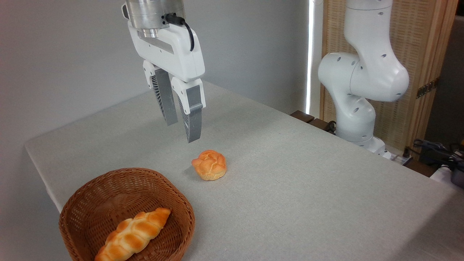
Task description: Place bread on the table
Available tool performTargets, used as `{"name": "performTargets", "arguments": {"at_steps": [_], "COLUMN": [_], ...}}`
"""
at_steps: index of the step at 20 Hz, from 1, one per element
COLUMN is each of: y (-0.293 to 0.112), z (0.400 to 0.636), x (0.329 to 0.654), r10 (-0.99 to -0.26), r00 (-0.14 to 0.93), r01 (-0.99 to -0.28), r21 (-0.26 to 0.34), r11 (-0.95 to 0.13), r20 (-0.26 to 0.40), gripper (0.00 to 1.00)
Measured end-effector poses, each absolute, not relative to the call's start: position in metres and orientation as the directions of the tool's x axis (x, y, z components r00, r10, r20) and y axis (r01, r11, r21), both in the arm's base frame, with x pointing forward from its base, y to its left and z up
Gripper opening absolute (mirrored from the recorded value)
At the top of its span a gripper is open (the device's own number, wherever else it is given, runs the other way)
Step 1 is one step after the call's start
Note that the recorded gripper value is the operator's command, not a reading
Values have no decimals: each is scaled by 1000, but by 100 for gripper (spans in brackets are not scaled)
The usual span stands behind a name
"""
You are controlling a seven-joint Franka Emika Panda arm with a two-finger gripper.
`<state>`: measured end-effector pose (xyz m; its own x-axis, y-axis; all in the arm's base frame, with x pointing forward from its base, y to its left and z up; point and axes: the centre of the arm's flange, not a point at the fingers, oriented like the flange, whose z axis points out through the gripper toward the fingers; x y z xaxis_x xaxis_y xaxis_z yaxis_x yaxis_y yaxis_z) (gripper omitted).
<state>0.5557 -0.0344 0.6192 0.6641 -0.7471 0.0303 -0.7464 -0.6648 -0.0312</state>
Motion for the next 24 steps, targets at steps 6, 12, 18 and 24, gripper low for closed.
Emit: {"name": "performTargets", "arguments": {"at_steps": [6, 12, 18, 24], "y": [-17, -20, -23, -17], "z": [621, 621, 621, 621], "x": [556, 556, 556, 556], "r10": [-727, -730, -733, -726], "r00": [686, 683, 679, 687], "r01": [-726, -729, -733, -725], "r21": [-33, -33, -32, -31], "r11": [-687, -683, -680, -688], "r20": [34, 34, 33, 33], "gripper": [100, 100, 100, 100]}}
